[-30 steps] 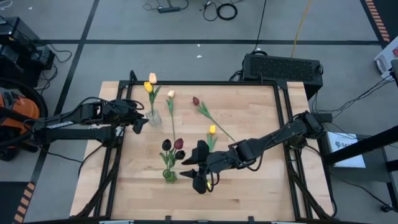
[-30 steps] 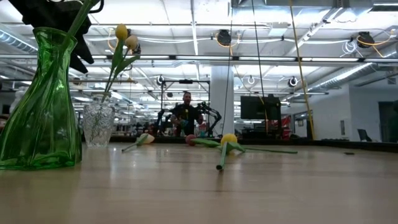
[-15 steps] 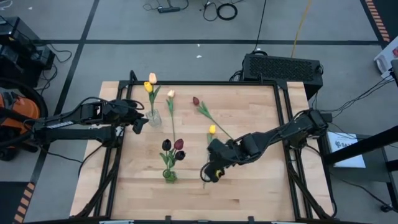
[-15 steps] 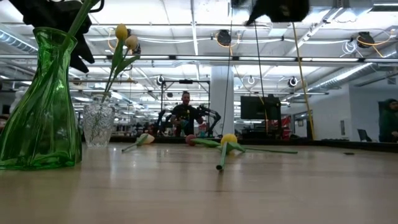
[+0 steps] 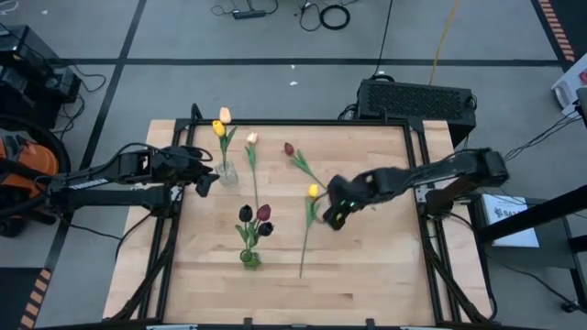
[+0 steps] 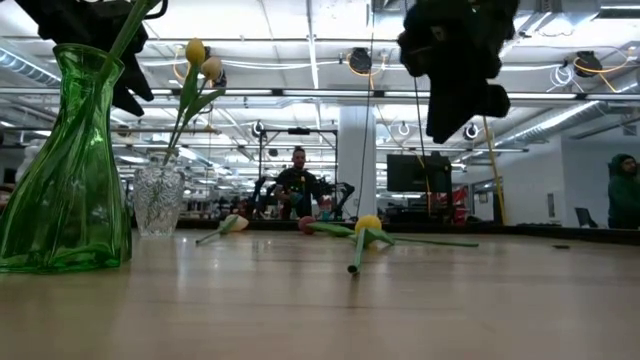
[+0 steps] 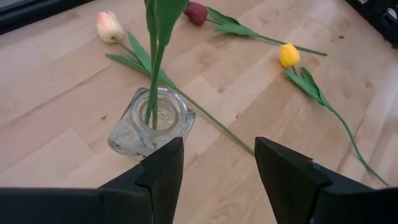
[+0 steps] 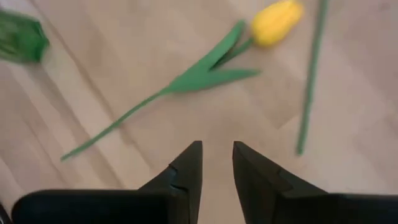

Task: Sort flowers into vase by color
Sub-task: Put the orange tulip into the transparent vase

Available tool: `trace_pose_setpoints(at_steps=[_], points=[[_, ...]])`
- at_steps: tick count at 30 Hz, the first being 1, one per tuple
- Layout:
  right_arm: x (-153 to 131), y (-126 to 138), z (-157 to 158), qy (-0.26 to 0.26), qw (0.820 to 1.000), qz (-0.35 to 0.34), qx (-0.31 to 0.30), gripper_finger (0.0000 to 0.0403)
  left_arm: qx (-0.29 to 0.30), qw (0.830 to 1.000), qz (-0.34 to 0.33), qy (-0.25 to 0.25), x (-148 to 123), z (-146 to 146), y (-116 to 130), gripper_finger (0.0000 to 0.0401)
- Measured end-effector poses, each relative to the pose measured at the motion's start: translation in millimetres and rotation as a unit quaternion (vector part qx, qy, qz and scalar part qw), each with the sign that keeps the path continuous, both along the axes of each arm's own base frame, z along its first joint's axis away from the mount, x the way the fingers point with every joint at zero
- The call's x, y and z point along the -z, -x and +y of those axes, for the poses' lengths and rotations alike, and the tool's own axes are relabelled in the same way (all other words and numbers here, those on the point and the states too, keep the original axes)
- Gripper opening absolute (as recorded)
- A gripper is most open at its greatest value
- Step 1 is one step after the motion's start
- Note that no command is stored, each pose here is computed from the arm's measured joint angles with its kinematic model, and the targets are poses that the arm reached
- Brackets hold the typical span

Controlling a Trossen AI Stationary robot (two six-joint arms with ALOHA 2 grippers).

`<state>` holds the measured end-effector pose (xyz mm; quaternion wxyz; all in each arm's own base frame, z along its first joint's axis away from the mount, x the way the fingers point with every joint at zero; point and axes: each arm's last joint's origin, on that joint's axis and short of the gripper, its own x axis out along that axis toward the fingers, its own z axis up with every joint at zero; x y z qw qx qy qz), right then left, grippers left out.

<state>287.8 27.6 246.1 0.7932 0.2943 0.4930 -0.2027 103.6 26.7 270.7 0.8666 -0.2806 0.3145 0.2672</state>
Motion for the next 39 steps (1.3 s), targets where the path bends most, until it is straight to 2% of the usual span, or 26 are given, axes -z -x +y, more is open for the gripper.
trace_pose_setpoints(at_steps=[7, 12, 17, 20, 24, 29, 39], points=[[8.6, 43.8, -56.0, 0.042, 0.998, -0.044, 0.027, 0.008, -0.009, 1.0, -0.003, -0.009, -0.7, 0.8, -0.4, 0.0206], [12.4, 55.3, -87.1, 0.075, 0.996, -0.039, 0.035, 0.0082, -0.011, 1.0, -0.007, -0.013, -1.4, 1.1, -1.0, 0.0206], [14.9, 43.8, -111.9, 0.065, 0.993, -0.095, 0.011, 0.0082, -0.038, 0.999, -0.001, -0.039, -1.7, 3.2, -0.3, 0.0206], [16.3, 34.4, -122.8, 0.08, 0.988, -0.131, 0.001, 0.0082, -0.055, 0.997, 0.002, -0.054, -1.9, 4.4, 0.2, 0.0206], [24.5, 27.2, -133.7, 0.101, 0.986, -0.134, -0.007, 0.0082, -0.055, 0.997, -0.003, -0.054, -2.7, 4.5, -0.6, 0.0206], [38.1, 24.9, -138.0, 0.091, 0.99, -0.104, -0.009, 0.0082, -0.055, 0.998, -0.03, -0.026, -3.8, 5.7, -11.9, 0.0206], [51.8, 18.5, -141.0, 0.091, 0.992, -0.087, -0.022, 0.0082, -0.058, 0.998, 0.017, 0.018, 12.1, 10.6, -41.1, 0.0206]])
